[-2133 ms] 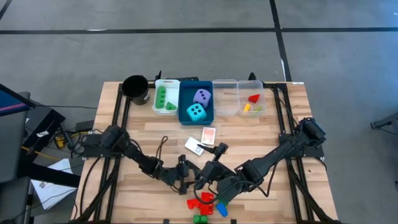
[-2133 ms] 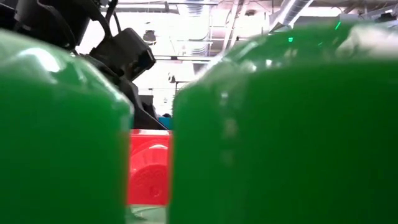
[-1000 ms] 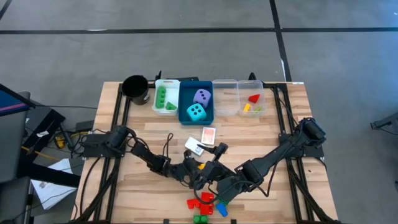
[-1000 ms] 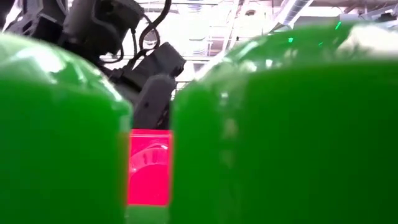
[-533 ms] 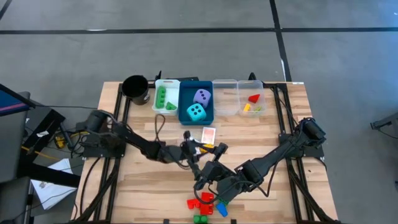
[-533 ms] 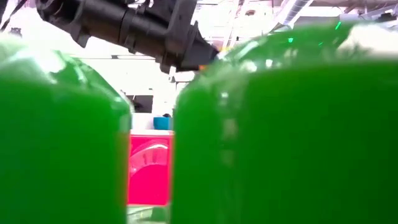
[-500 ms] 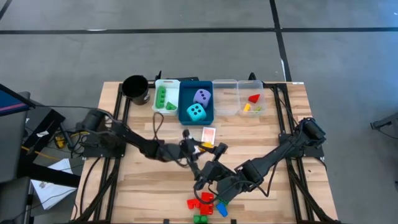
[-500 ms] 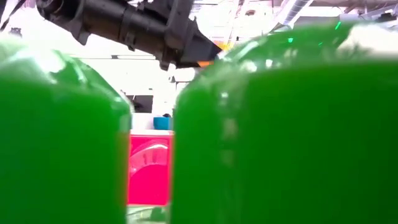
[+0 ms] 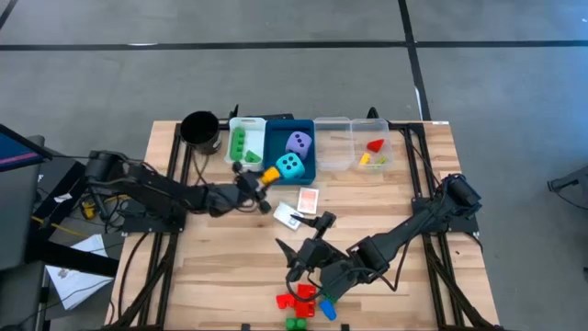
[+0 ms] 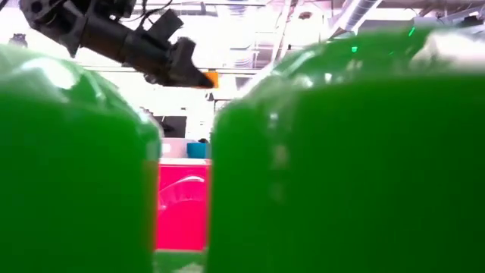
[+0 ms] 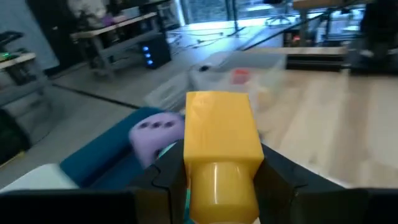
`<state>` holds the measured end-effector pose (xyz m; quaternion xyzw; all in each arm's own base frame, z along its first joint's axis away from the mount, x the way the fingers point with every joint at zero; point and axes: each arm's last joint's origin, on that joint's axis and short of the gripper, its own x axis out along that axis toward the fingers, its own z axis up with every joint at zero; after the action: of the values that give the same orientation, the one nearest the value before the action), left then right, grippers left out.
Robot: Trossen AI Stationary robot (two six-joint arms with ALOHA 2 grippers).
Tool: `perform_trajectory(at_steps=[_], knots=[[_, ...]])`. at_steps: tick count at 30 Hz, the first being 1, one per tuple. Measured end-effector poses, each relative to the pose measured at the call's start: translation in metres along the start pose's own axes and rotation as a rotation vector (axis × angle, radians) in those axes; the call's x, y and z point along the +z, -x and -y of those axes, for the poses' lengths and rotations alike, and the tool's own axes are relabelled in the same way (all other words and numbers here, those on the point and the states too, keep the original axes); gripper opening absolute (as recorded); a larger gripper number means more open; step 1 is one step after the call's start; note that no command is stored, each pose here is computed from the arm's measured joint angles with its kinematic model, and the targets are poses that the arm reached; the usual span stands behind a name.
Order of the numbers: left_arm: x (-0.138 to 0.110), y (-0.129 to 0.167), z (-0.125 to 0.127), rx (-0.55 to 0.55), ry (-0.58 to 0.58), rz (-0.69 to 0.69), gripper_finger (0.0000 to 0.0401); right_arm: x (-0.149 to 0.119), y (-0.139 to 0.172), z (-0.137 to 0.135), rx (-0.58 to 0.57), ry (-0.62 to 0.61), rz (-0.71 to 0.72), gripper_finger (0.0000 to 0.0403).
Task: Pick & Place Toys
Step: Put the large yellow game piece into the white bin
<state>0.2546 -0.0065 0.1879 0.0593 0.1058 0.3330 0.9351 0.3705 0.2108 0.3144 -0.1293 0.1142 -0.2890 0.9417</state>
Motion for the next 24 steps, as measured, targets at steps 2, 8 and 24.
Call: perform_trajectory(at_steps=[2, 8, 24], knots=[[-0.007, 0.005, -0.016, 0.058, 0.008, -0.005, 0.0123, 0.0, 0.0, 0.0, 0.0, 0.0, 0.0, 0.0327], [-0.023, 0.021, -0.054, 0.172, 0.078, 0.009, 0.0123, 0.0, 0.0, 0.0, -0.001, -0.001, 0.0, 0.0327], [-0.027, 0.027, -0.108, 0.393, 0.144, 0.062, 0.0123, 0.0, -0.008, 0.002, 0.032, -0.027, -0.009, 0.0327]])
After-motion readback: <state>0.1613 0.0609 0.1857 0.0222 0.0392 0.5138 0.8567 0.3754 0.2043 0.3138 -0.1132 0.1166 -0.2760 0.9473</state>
